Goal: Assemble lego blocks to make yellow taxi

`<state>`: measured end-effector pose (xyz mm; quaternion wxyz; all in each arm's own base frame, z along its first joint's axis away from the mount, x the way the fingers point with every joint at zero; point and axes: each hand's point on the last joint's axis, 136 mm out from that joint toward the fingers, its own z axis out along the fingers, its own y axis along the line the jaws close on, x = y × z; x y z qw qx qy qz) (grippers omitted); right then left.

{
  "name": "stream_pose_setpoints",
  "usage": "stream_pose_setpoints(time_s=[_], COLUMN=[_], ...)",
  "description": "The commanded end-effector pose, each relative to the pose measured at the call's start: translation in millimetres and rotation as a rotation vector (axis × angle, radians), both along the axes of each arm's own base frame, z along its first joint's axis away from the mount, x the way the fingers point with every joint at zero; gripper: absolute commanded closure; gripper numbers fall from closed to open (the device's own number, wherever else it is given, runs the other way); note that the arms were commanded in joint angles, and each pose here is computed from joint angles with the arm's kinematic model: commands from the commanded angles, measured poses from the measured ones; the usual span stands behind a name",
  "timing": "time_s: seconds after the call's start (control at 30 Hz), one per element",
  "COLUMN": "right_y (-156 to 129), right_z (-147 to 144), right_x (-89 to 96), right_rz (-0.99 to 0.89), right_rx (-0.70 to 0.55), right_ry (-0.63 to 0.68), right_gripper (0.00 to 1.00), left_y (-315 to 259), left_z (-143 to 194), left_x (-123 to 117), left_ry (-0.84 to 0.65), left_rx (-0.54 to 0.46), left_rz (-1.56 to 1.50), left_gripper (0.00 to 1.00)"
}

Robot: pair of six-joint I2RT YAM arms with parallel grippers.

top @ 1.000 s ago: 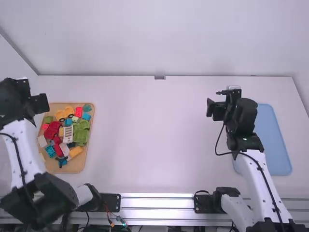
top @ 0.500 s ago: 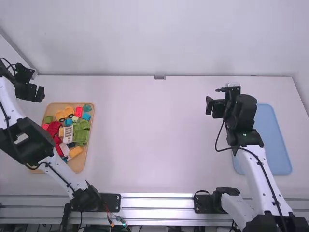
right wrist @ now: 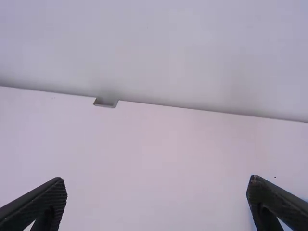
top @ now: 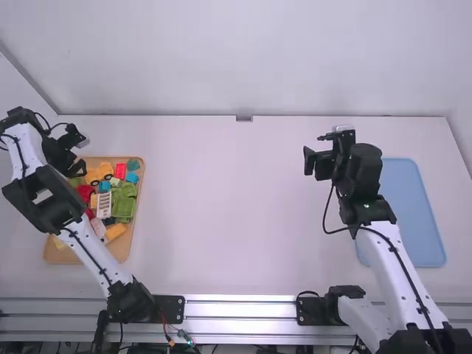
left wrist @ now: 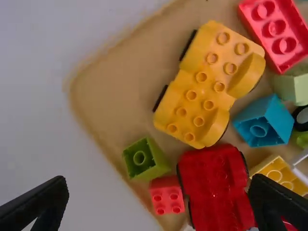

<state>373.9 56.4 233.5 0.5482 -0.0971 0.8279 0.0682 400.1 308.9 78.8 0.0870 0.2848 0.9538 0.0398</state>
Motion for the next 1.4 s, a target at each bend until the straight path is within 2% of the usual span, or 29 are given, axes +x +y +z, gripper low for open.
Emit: stream_pose_setpoints(time_s=[0.0, 0.1, 0.3, 0.57, 0.8, 0.9, 0.97, 1.07, 1.17, 1.37], right_y=[4.0, 7.0, 7.8, 9.2, 12.1, 16.0, 17.5, 20.0, 19.2, 18.4], right_z=[13.7, 13.9, 19.0, 20.9, 24.2, 24.1, 24.3, 25.4, 25.6, 24.8], right_x=[4.1, 3.6, 5.5, 5.9, 6.6, 5.8, 5.6, 5.5, 5.7, 5.6], right_rz=[0.009, 0.017, 0.018, 0.022, 0.032, 0.043, 0.045, 0.052, 0.051, 0.048], right_rx=[0.004, 0.004, 0.007, 0.007, 0.012, 0.011, 0.011, 0.011, 0.013, 0.012], right_ry=[-0.028, -0.029, -0.051, -0.059, -0.073, -0.073, -0.074, -0.078, -0.079, -0.076], right_gripper=[0.01, 0.02, 0.01, 0.01, 0.01, 0.02, 0.02, 0.02, 0.01, 0.02], left_y=[-12.8, -16.0, -19.7, -13.8, -20.4, -23.0, -24.1, -26.8, -31.2, -34.3], left_z=[-15.5, -28.5, -61.9, -81.9, -85.9, -87.7, -87.7, -87.8, -87.9, -87.2], left_x=[5.7, 10.7, 5.4, -3.2, -3.8, -2.3, -1.6, -1.6, -2.9, 2.5], left_ry=[0.024, 0.034, 0.1, 0.108, 0.088, 0.091, 0.088, 0.088, 0.086, 0.056], left_rx=[0.005, 0.026, 0.073, 0.078, 0.037, 0.037, 0.033, 0.024, 0.004, -0.011], left_rz=[-0.145, -0.187, -0.229, -0.212, -0.247, -0.255, -0.256, -0.262, -0.283, -0.291], left_gripper=[0.0, 0.01, 0.02, 0.05, 0.15, 0.32, 0.34, 0.34, 0.22, 0.25])
